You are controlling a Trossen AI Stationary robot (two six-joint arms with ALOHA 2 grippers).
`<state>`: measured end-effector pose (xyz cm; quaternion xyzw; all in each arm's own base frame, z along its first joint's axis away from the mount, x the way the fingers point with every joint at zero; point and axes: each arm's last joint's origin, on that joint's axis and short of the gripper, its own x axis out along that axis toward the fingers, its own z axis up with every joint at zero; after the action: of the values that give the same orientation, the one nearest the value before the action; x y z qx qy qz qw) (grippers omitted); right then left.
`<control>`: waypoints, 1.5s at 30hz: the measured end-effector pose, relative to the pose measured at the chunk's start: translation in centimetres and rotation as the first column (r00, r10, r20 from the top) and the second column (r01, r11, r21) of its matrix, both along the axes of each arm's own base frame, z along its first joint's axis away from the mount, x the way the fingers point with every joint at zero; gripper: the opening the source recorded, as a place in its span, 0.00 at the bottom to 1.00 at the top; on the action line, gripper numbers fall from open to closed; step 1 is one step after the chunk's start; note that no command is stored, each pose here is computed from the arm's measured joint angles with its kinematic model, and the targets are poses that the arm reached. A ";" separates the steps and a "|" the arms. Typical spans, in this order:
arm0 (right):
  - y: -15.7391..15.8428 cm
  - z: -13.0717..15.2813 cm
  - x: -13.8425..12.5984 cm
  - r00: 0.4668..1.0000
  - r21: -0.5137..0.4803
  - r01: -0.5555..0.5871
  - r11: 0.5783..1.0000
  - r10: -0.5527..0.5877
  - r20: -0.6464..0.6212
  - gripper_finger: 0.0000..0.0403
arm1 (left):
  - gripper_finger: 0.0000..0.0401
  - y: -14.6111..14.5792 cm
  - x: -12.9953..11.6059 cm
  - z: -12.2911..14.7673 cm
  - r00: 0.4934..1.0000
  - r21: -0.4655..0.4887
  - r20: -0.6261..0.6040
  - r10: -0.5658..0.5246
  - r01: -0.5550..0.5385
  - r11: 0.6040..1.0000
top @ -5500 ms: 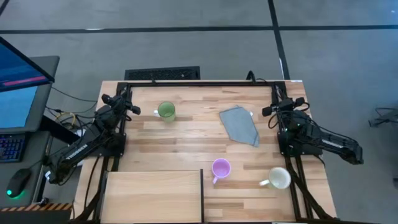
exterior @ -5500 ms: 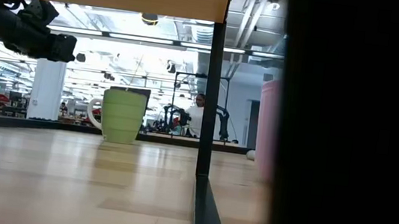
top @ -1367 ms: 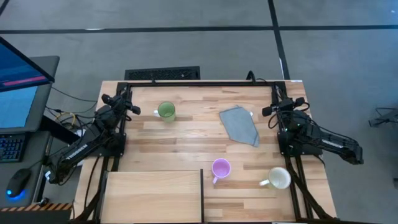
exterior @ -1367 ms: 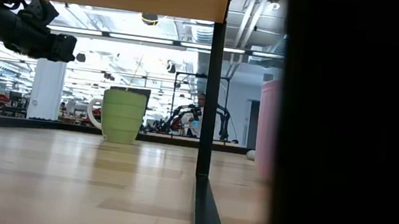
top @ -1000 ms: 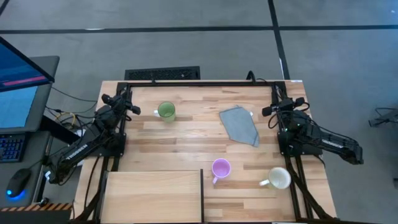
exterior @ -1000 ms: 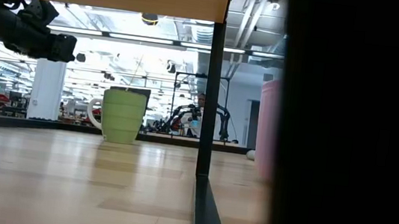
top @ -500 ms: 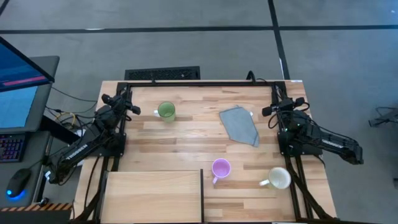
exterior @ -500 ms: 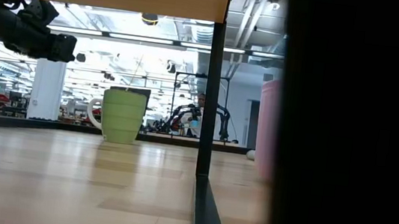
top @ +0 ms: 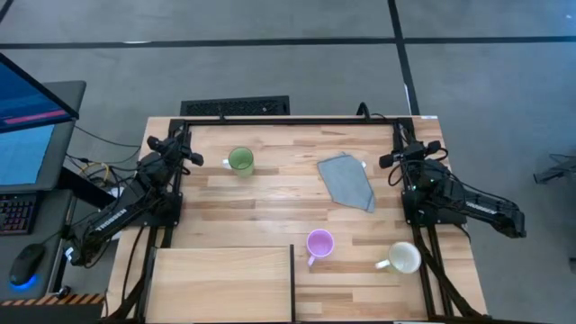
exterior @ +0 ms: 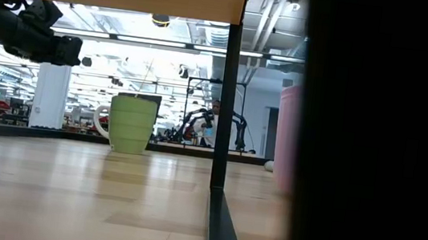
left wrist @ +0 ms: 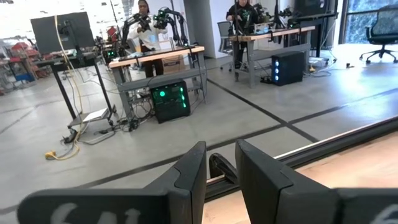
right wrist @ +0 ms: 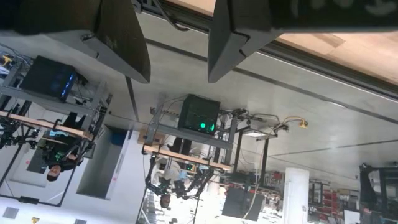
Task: Stack small to large cups/mugs on shelf
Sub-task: Put the purple mug on the shelf
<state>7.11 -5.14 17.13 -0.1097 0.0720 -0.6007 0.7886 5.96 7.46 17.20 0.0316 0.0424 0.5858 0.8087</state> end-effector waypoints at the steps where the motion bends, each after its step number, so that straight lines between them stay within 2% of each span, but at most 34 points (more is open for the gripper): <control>1: 0.0 0.0 0.0 1.000 0.000 0.000 1.000 0.000 -0.001 0.45 | 0.19 0.0 0.0 0.0 1.000 -0.004 0.014 0.000 0.000 1.000; 11: 0.0 0.0 0.0 1.000 0.000 0.000 1.000 0.000 -0.001 0.45 | 0.19 0.0 0.0 0.0 0.992 -0.040 0.122 0.006 -0.001 0.999; 39: 0.0 0.0 0.0 0.999 -0.009 0.001 1.000 -0.001 -0.033 0.45 | 0.19 0.0 0.0 0.0 0.989 -0.048 0.146 0.004 0.003 0.999; 42: 0.0 0.0 0.0 0.999 -0.009 0.000 1.000 -0.001 -0.032 0.45 | 0.19 0.0 0.2 0.1 0.993 -0.021 0.106 -0.053 0.055 0.998; 45: 0.0 0.0 0.0 1.000 -0.011 0.000 1.000 0.000 -0.029 0.45 | 0.19 -0.2 0.5 0.6 0.981 0.052 0.090 -0.174 0.170 0.984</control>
<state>7.11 -5.14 17.15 -0.1225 0.0803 -0.5995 0.7868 6.46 7.30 17.82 0.0252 -0.0117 0.5152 0.8566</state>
